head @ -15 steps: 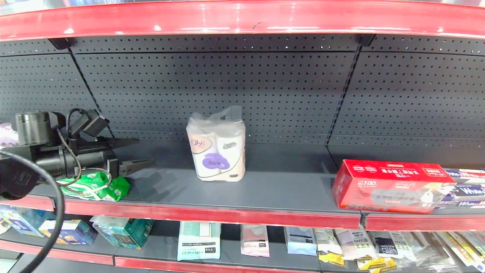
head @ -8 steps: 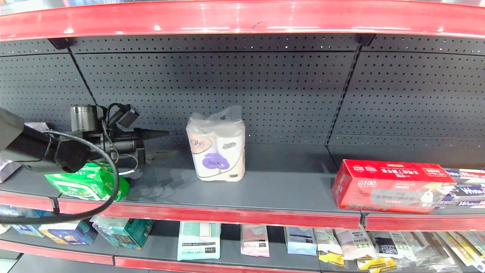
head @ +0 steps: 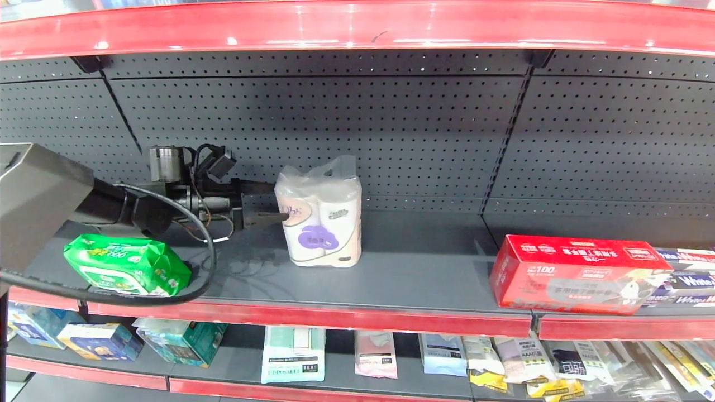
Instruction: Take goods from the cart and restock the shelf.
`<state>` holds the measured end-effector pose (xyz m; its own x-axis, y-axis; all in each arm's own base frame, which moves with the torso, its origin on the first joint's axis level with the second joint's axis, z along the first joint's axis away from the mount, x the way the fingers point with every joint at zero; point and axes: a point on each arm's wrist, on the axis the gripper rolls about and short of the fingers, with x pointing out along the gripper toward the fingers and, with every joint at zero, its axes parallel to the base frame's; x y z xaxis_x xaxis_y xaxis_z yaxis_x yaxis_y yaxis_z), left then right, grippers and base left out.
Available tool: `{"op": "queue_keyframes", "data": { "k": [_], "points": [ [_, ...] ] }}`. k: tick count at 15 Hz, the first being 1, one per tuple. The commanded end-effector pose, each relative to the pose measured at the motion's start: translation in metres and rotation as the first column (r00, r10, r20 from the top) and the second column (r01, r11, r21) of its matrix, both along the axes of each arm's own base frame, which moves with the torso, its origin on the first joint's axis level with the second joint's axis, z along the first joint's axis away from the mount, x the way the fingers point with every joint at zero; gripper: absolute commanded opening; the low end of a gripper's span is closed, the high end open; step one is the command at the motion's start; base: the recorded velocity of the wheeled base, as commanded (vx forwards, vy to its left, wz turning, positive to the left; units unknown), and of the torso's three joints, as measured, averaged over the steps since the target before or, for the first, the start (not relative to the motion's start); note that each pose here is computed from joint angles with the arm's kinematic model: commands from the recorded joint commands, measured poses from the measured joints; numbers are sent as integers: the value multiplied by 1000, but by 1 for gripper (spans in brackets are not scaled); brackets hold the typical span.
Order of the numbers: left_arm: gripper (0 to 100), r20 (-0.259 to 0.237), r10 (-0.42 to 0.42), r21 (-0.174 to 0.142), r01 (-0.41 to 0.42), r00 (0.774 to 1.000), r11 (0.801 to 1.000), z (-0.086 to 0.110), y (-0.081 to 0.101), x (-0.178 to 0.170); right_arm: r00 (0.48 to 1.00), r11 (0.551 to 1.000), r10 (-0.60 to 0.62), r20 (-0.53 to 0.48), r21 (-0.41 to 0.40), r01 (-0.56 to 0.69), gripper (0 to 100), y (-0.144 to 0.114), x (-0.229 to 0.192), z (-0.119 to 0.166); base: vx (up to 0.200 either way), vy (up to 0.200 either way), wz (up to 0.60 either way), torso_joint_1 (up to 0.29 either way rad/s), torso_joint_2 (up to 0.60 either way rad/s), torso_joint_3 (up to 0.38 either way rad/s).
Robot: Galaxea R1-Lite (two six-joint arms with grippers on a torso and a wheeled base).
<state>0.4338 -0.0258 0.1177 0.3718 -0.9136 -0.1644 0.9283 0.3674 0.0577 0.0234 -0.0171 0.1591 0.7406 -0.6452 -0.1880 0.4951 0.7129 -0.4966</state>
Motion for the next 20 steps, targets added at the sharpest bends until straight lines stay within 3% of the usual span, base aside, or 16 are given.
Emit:
{"op": "queue_keyframes", "data": {
  "k": [1, 5, 10, 13, 20],
  "points": [
    [100, -7, -25, -6, 25, 1000, 1000, -6, -6, 5, 1000, 1000, 1, -8, 0, -1, 0, 0, 0, -1, 0, 0, 0, 0, 0, 0],
    [100, -20, -51, -20, 50, 999, 999, -12, -14, 14, 1000, 1000, 2, -16, -4, -2, 0, 0, 0, -4, 0, 0, 0, 0, 0, 0],
    [100, -29, -100, -21, 99, 995, 995, -24, -37, 22, 1000, 1000, -1, -24, -10, 1, 0, 0, 0, -4, 0, 0, 0, 0, 0, 0],
    [100, -10, -113, -21, 113, 994, 993, -28, -44, 32, 1000, 1000, -3, -27, -9, 2, 0, 0, 0, -5, 0, 0, 0, 0, 0, 0],
    [100, -35, -122, -33, 121, 992, 992, -27, -51, 32, 999, 1000, -1, -39, -4, 1, 0, 0, 1, -7, 0, 0, 0, 0, 0, 0]
  ]
}}
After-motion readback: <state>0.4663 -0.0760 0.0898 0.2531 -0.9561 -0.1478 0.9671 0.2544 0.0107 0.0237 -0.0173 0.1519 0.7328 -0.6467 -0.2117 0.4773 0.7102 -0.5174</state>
